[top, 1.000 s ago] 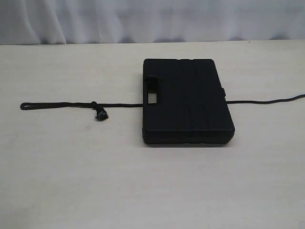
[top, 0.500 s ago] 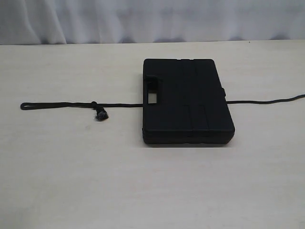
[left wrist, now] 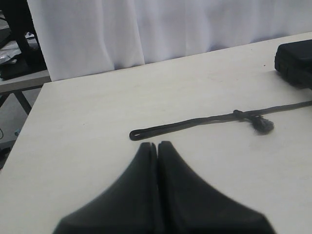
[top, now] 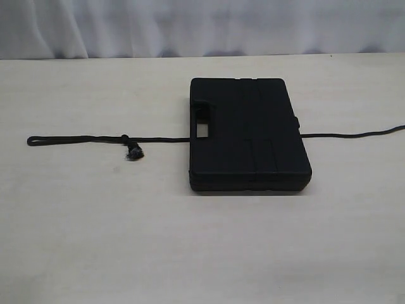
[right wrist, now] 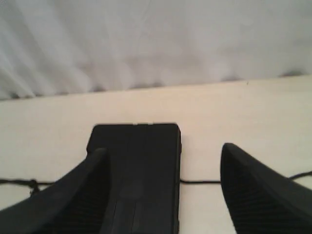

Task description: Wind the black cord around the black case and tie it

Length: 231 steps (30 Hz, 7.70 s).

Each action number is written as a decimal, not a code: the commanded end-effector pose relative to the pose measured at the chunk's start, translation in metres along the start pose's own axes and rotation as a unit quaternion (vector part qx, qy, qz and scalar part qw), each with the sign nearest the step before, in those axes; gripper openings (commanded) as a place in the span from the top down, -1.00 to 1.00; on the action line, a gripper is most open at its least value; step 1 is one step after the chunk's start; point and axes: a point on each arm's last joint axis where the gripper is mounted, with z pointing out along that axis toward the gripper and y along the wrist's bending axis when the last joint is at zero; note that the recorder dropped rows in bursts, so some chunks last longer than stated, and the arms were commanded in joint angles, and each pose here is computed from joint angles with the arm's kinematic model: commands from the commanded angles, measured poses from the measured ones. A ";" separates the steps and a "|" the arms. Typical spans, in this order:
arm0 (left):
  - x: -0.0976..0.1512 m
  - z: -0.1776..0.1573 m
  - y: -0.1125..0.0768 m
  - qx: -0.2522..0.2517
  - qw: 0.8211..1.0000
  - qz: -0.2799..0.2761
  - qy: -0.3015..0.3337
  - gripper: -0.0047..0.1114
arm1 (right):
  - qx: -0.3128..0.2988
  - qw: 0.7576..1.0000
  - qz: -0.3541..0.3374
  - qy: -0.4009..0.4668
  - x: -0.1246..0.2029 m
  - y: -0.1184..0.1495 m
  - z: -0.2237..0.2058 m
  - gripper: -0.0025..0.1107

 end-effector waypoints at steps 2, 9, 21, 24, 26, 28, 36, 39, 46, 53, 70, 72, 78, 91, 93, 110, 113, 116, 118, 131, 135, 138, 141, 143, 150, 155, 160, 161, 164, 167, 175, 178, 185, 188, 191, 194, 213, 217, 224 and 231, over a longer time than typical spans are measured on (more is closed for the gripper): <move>0.000 0.000 0.000 0.000 1.000 0.001 -0.005 0.92 | -0.046 0.990 -0.033 0.131 -0.004 0.017 0.049 0.08; 0.000 0.000 0.000 0.000 1.000 0.001 -0.005 0.92 | -0.116 0.965 -0.133 0.192 0.026 0.094 0.120 0.08; 0.000 0.000 0.000 0.000 1.000 0.001 -0.005 0.92 | -0.091 0.929 -0.094 0.345 0.073 0.188 0.251 -0.05; 0.000 0.000 0.000 0.000 1.000 0.001 -0.005 0.92 | -0.074 0.919 -0.091 0.377 0.089 0.195 0.282 -0.05; 0.000 0.000 0.000 0.000 1.000 0.001 -0.005 0.92 | -0.067 0.915 -0.087 0.388 0.100 0.198 0.299 -0.05; 0.000 0.000 0.000 0.000 1.000 0.001 -0.005 0.92 | -0.061 0.913 -0.081 0.394 0.112 0.200 0.315 -0.05; 0.000 0.000 0.000 0.000 1.000 0.001 -0.005 0.92 | -0.044 0.929 -0.093 0.356 0.131 0.201 0.352 -0.05; 0.000 0.000 0.000 0.000 1.000 0.001 -0.005 0.92 | -0.015 0.936 -0.098 0.339 0.131 0.196 0.358 -0.05; 0.000 0.000 0.000 0.000 1.000 0.001 -0.005 0.92 | 0.007 0.941 -0.109 0.319 0.135 0.193 0.367 -0.05; 0.000 0.000 0.000 0.000 1.000 0.001 -0.005 0.92 | -0.004 0.945 -0.101 0.313 0.137 0.195 0.371 -0.05; 0.000 0.000 0.000 0.000 1.000 0.001 -0.005 0.92 | 0.015 0.935 -0.113 0.336 0.160 0.190 0.385 -0.01; 0.000 0.000 0.000 0.000 1.000 0.001 -0.005 0.92 | 0.016 0.934 -0.114 0.339 0.163 0.190 0.387 -0.01; 0.000 0.000 0.000 0.000 1.000 0.001 -0.005 0.92 | 0.017 0.934 -0.114 0.340 0.161 0.190 0.386 -0.01; 0.000 0.000 0.000 0.000 1.000 0.001 -0.005 0.92 | 0.020 0.934 -0.121 0.335 0.161 0.189 0.387 0.74; 0.000 0.000 0.000 0.000 1.000 0.001 -0.005 0.92 | 0.021 0.934 -0.121 0.337 0.161 0.189 0.387 0.89; 0.000 0.000 0.000 0.000 1.000 0.001 -0.005 0.92 | 0.013 0.941 -0.117 0.317 0.063 0.179 0.292 0.88; 0.000 0.000 0.000 0.000 1.000 0.001 -0.005 0.92 | -0.039 0.943 -0.071 0.322 0.039 0.166 0.274 0.88; 0.000 0.000 0.000 0.000 1.000 0.001 -0.005 0.92 | -0.112 0.938 -0.009 0.329 0.018 0.146 0.264 0.88; 0.000 0.000 0.000 0.000 1.000 0.001 -0.005 0.92 | -0.138 0.934 0.013 0.329 0.010 0.134 0.262 0.88; 0.000 0.000 0.000 0.000 1.000 0.001 -0.005 0.92 | -0.313 0.878 0.132 0.338 0.012 0.064 0.277 0.88; 0.000 0.000 0.000 0.000 1.000 0.001 -0.005 0.92 | -0.341 0.861 0.183 0.331 0.025 0.038 0.284 0.88; 0.000 0.000 0.000 0.000 1.000 0.001 -0.005 0.92 | -0.310 0.868 0.185 0.342 0.033 0.017 0.288 0.88; 0.000 0.000 0.000 0.000 1.000 0.001 -0.005 0.92 | -0.287 0.876 0.172 0.349 0.037 0.004 0.289 0.88; 0.000 0.000 0.000 0.000 1.000 0.001 -0.005 0.92 | -0.278 0.879 0.168 0.349 0.037 0.000 0.289 0.88; 0.000 0.000 0.000 0.000 1.000 0.001 -0.005 0.92 | -0.198 0.900 0.133 0.364 0.045 -0.015 0.294 0.88; 0.000 0.000 0.000 0.000 1.000 0.001 -0.005 0.92 | -0.135 0.915 0.095 0.369 0.045 -0.027 0.296 0.88; 0.000 0.000 0.000 0.000 1.000 0.001 -0.005 0.92 | -0.073 0.919 0.057 0.382 0.036 -0.037 0.291 0.88; 0.000 0.000 0.000 0.000 1.000 0.001 -0.005 0.92 | -0.066 0.919 0.048 0.386 0.036 -0.039 0.290 0.88; 0.000 0.000 0.000 0.000 1.000 0.001 -0.005 0.92 | -0.073 0.919 0.031 0.385 0.036 -0.039 0.290 0.88; 0.000 0.000 0.000 0.000 1.000 0.001 -0.005 0.92 | -0.100 0.918 0.003 0.383 0.036 -0.037 0.290 0.78; 0.000 0.000 0.000 0.000 1.000 0.001 -0.005 0.92 | -0.122 0.915 -0.013 0.385 0.036 -0.034 0.288 0.25; 0.000 0.000 0.000 0.000 1.000 0.001 -0.005 0.92 | -0.106 0.912 -0.029 0.395 0.038 -0.038 0.288 0.26; 0.000 0.000 0.000 0.000 1.000 0.001 -0.005 0.92 | -0.135 0.909 -0.048 0.391 0.038 -0.035 0.287 0.26; 0.000 0.000 0.000 0.000 1.000 0.001 -0.005 0.92 | -0.154 0.909 -0.046 0.384 0.037 -0.031 0.287 0.26; 0.000 0.000 0.000 0.000 1.000 0.001 -0.005 0.92 | -0.158 0.911 -0.041 0.379 0.036 -0.030 0.287 0.26; 0.000 0.000 0.000 0.000 1.000 0.001 -0.005 0.92 | -0.148 0.913 -0.040 0.379 0.036 -0.032 0.288 0.26; 0.000 0.000 0.000 0.000 1.000 0.001 -0.005 0.92 | -0.129 0.914 -0.052 0.380 0.036 -0.036 0.289 0.15; 0.000 0.000 0.000 0.000 1.000 0.001 -0.005 0.92 | -0.132 0.914 -0.058 0.380 0.036 -0.036 0.289 0.14; 0.000 0.000 0.000 0.000 1.000 0.001 -0.005 0.92 | -0.116 0.917 -0.056 0.378 0.036 -0.038 0.290 0.14; 0.000 0.000 0.000 0.000 1.000 0.001 -0.005 0.92 | -0.101 0.917 -0.058 0.382 0.037 -0.041 0.290 0.14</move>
